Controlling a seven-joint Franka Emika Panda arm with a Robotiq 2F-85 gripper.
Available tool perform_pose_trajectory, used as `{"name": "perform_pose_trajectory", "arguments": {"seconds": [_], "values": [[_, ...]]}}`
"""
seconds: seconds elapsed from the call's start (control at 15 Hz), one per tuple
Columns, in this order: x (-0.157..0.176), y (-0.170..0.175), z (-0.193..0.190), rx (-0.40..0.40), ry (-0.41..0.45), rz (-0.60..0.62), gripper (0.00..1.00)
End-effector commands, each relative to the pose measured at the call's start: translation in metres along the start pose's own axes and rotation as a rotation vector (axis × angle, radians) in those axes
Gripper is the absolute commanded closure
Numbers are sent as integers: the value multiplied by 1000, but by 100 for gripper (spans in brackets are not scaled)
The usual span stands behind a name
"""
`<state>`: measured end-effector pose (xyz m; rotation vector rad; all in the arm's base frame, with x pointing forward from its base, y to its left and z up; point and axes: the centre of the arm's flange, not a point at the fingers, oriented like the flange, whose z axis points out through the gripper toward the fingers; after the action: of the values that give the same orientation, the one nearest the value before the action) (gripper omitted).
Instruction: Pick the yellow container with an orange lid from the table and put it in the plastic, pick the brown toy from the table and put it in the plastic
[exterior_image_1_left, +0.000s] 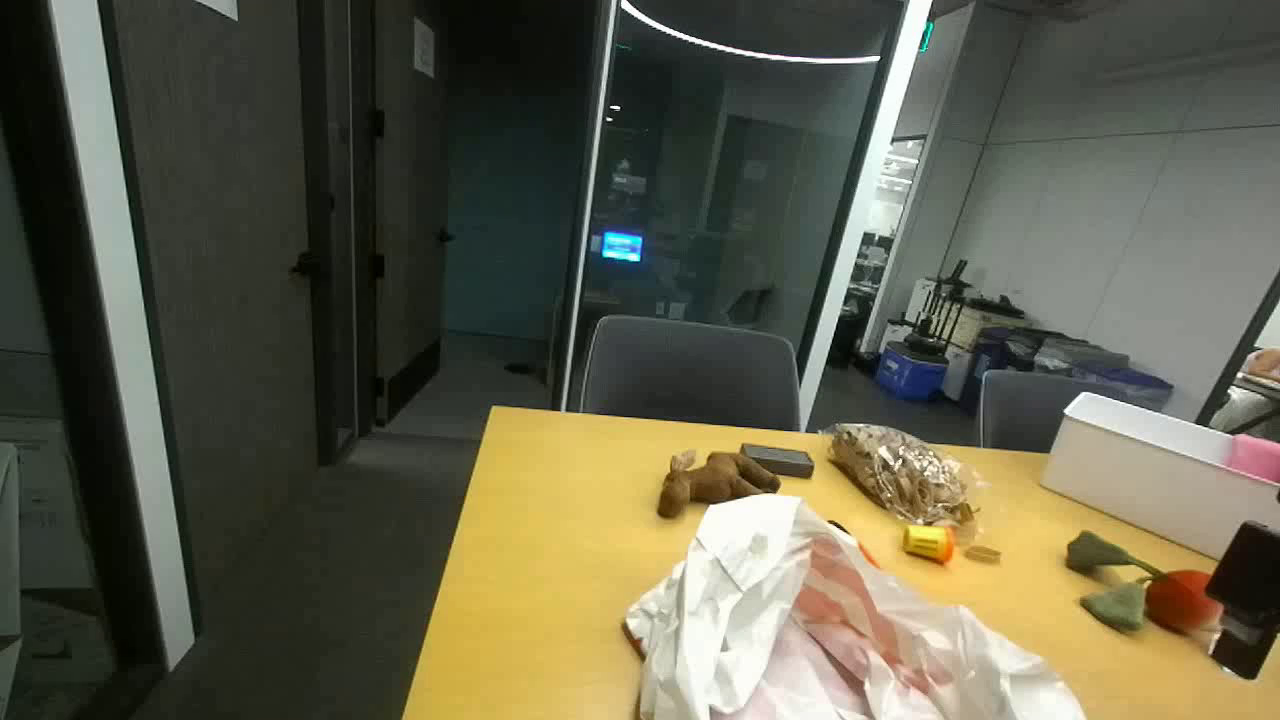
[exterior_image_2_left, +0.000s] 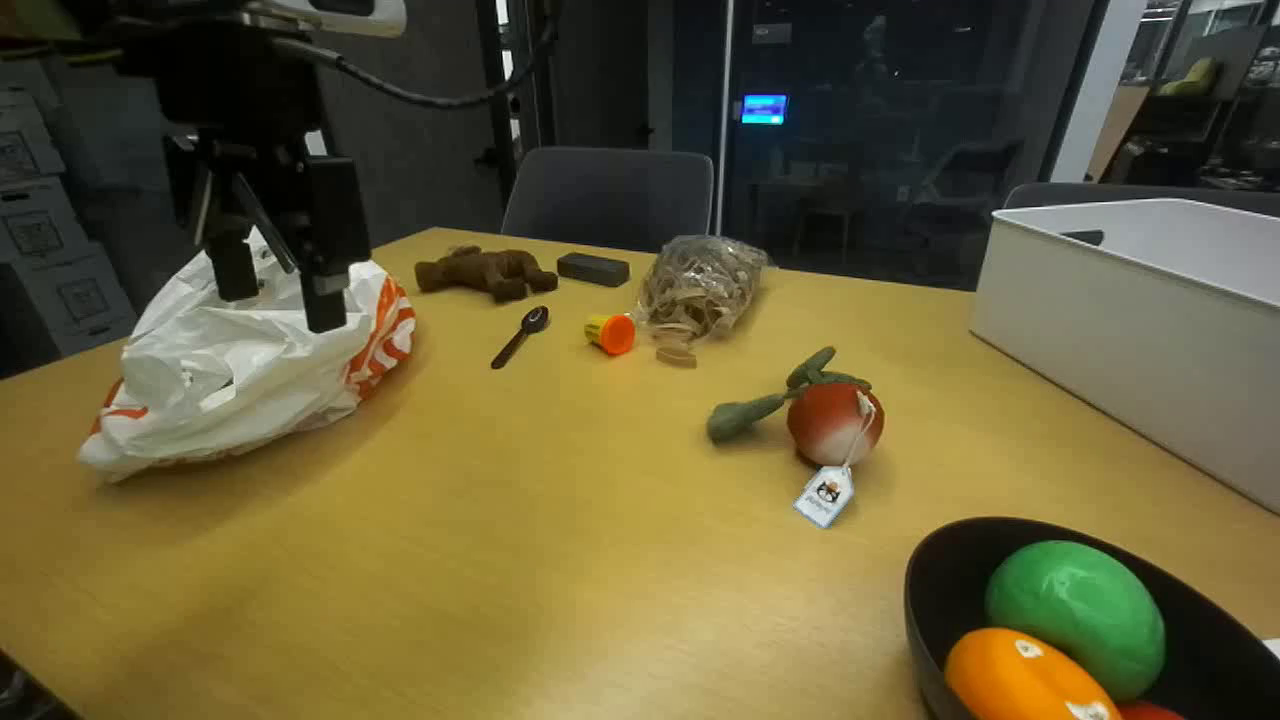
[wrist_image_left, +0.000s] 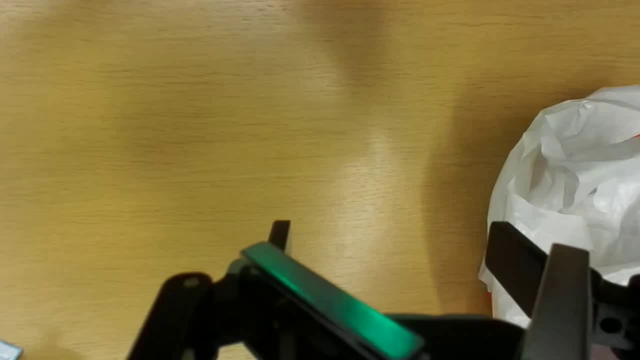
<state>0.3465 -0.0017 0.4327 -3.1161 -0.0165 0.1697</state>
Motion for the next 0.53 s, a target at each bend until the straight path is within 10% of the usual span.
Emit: {"name": "perform_pose_trajectory", "arguments": {"seconds": [0.0,0.47], "values": [[0,0,-1,0,2,0,0],[1,0,-3,0,7,0,0]]}}
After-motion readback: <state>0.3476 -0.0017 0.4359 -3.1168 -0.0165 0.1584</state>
